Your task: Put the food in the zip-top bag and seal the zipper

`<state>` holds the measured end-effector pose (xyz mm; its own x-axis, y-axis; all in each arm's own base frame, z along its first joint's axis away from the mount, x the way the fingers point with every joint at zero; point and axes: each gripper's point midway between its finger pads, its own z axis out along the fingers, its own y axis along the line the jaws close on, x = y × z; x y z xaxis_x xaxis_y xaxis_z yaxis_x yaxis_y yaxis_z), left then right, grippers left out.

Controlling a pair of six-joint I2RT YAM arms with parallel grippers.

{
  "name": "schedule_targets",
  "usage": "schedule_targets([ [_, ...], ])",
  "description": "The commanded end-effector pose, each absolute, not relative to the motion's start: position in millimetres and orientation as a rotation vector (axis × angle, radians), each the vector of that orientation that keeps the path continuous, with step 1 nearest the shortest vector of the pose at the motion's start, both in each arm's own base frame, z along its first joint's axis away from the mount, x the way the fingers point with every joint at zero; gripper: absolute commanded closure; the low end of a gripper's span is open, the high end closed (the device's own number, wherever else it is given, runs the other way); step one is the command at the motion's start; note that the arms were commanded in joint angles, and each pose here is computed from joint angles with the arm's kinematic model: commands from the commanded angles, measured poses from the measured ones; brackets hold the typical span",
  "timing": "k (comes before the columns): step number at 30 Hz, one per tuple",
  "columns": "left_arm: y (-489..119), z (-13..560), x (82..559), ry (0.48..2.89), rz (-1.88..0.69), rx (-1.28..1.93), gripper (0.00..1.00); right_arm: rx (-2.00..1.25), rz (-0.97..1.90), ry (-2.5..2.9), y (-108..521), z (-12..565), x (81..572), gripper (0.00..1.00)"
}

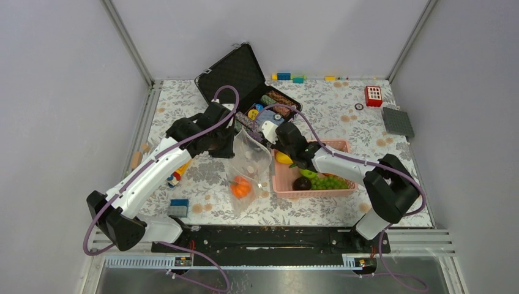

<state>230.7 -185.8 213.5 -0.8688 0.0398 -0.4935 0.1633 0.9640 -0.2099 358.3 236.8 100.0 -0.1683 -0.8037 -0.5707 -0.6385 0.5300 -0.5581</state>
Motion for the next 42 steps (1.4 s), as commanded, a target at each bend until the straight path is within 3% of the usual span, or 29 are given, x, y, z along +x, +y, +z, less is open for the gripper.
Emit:
schedule_targets([
  [1, -190, 216, 233, 2.591, -0.369, 0.158, 1.0, -1.075, -0.241, 1.892, 229, 137, 354, 0.92],
  [7, -192, 215, 233, 2.598, -0.377, 0.17, 1.0, -0.954, -0.197, 1.807, 215, 184, 329, 1.0],
  [14, -193, 218, 232, 2.59, -0.398, 0.172, 1.0, -0.811, 0.024, 1.66, 211, 242, 294, 1.0],
  [29, -202, 218, 226, 2.607, -0.461, 0.204, 1.0, -0.756, 0.871, 0.952, 265, 413, 172, 1.0],
  [42, -203, 221, 223, 2.603, -0.491, 0.214, 1.0, -0.824, 1.113, 0.807, 324, 438, 152, 1.0],
])
